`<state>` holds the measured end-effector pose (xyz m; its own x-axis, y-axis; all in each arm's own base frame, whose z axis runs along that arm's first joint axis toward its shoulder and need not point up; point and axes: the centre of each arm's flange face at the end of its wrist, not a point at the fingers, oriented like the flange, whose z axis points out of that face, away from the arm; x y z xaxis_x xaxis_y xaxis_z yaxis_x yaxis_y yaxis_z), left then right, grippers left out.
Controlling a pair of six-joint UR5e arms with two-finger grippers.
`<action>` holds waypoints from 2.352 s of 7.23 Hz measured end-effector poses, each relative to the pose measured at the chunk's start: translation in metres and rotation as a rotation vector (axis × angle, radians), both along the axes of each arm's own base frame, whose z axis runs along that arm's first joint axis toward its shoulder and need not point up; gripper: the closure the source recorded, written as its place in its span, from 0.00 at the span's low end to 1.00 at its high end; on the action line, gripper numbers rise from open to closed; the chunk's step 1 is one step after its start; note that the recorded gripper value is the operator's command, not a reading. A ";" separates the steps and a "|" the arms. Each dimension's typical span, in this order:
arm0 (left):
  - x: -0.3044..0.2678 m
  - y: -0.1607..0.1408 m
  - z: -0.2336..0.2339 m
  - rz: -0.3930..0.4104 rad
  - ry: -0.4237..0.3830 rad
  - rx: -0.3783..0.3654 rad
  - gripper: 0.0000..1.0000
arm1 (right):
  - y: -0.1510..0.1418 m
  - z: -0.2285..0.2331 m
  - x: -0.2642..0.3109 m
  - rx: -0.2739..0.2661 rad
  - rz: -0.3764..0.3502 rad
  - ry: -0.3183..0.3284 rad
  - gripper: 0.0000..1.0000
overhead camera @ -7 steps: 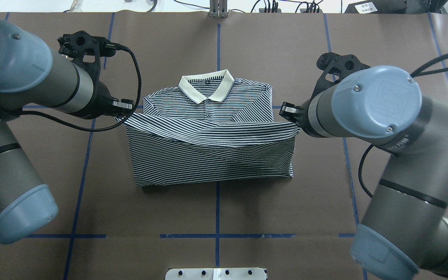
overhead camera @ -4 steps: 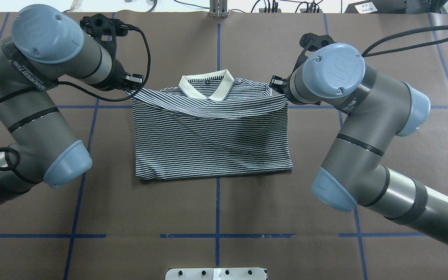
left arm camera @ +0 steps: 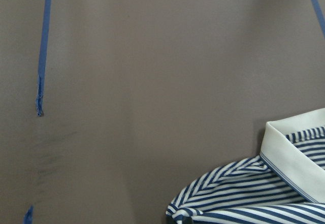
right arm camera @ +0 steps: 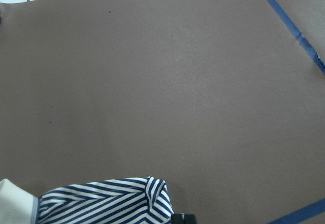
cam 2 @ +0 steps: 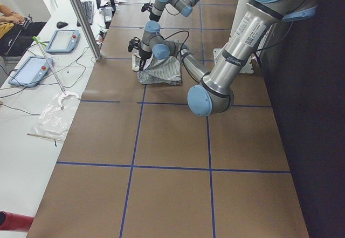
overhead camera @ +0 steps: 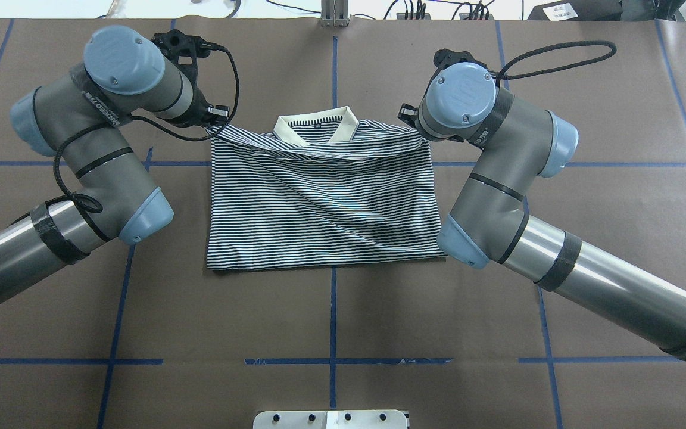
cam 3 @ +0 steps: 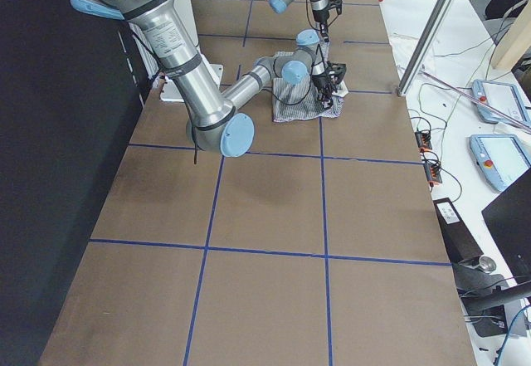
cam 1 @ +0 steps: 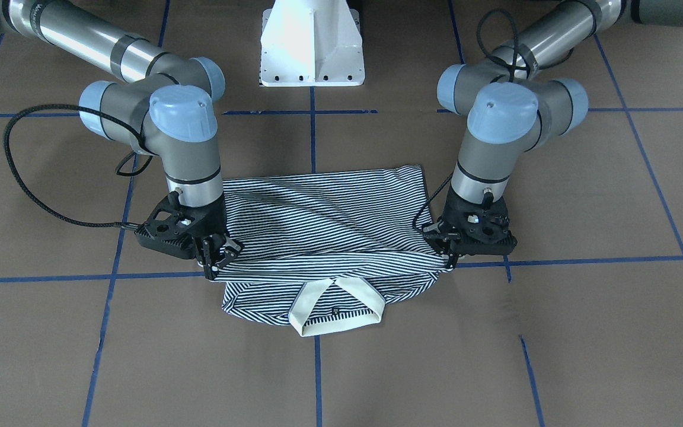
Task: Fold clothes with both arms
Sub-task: 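Lower the hem near the collar and open both grippers, then draw the left gripper back toward the robot while the right gripper holds position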
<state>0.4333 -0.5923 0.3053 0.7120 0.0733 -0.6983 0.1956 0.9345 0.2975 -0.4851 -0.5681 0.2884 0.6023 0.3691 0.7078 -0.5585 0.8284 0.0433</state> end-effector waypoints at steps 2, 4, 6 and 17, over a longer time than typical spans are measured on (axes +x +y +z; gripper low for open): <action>0.019 -0.004 0.028 0.007 -0.017 -0.009 1.00 | -0.004 0.021 -0.007 -0.016 -0.003 0.022 1.00; 0.030 0.001 0.034 0.020 -0.018 -0.011 0.00 | -0.004 0.030 -0.011 -0.024 -0.008 0.035 0.01; 0.035 0.009 0.034 0.037 -0.007 0.007 0.00 | 0.001 0.032 -0.017 -0.003 -0.041 0.052 0.00; 0.042 0.225 0.046 0.031 0.184 -0.139 0.52 | 0.004 0.018 0.043 0.108 -0.272 0.015 0.00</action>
